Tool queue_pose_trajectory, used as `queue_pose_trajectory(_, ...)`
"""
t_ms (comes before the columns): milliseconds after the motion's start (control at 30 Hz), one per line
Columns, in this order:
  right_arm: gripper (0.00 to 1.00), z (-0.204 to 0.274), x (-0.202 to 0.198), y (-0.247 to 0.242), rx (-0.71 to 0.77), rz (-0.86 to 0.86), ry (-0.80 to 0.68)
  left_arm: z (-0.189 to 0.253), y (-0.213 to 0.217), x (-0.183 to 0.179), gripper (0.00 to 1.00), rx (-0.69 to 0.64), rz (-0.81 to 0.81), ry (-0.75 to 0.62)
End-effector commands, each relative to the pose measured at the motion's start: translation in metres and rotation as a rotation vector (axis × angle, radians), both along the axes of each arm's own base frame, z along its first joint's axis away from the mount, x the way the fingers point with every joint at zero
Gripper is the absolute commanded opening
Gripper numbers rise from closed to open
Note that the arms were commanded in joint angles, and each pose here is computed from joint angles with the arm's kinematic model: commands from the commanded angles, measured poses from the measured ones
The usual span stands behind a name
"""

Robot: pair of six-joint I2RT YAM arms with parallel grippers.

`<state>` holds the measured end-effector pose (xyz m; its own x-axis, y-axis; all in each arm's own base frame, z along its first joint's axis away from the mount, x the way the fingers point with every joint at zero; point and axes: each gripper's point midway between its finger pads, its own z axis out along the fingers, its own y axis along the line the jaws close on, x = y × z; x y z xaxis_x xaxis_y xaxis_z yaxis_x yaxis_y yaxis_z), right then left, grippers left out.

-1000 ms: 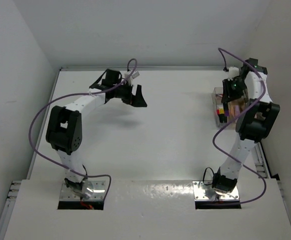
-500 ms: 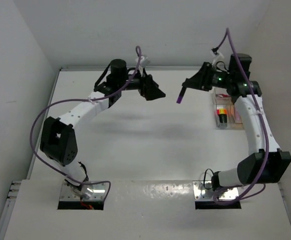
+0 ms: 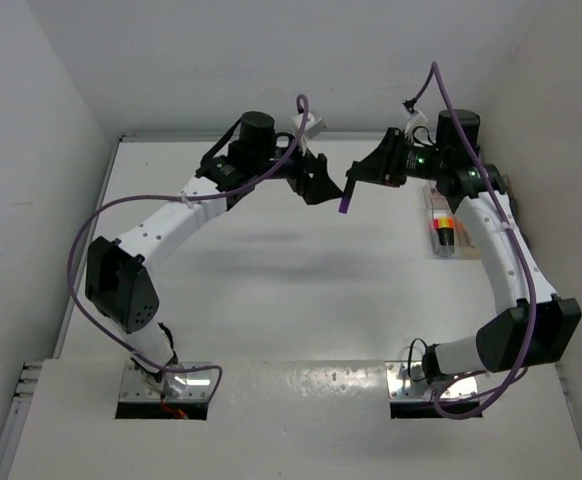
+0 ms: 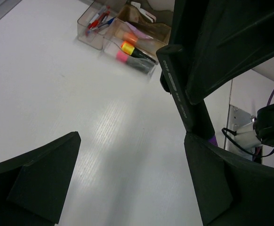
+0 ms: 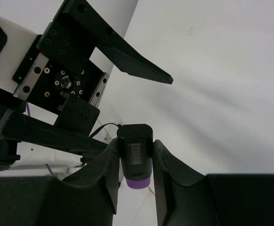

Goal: Sort the stationery into containers
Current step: Pass the stationery from the right arm to the left

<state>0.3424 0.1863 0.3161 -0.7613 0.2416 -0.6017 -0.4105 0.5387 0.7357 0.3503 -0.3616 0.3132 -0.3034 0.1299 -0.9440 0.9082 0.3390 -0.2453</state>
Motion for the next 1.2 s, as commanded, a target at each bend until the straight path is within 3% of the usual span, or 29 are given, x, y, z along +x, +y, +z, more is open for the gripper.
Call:
queue_pose_trajectory(0,0.00,0.020,0.002,0.005,0.014,-0.002,-0.074,0.011,-0.011,-0.013,0.99,-0.013,-0.044,-0.028)
queue_pose_trajectory(200,0.00,0.013,0.004,0.005,-0.034,0.002,-0.103,0.011,-0.017,-0.020,0.92,-0.046,-0.073,0.006)
queue_pose_trajectory(433,0.00,-0.002,0.009,-0.013,-0.111,-0.058,-0.120,0.014,0.012,0.012,0.84,-0.033,0.081,0.005)
queue_pose_trajectory(667,0.00,0.003,0.021,-0.014,-0.124,-0.160,-0.126,0.018,0.002,-0.014,0.86,-0.113,-0.033,0.066)
queue_pose_trajectory(1167,0.00,0.015,0.029,0.006,-0.071,-0.211,-0.125,0.014,-0.019,-0.012,0.83,-0.134,-0.034,0.078)
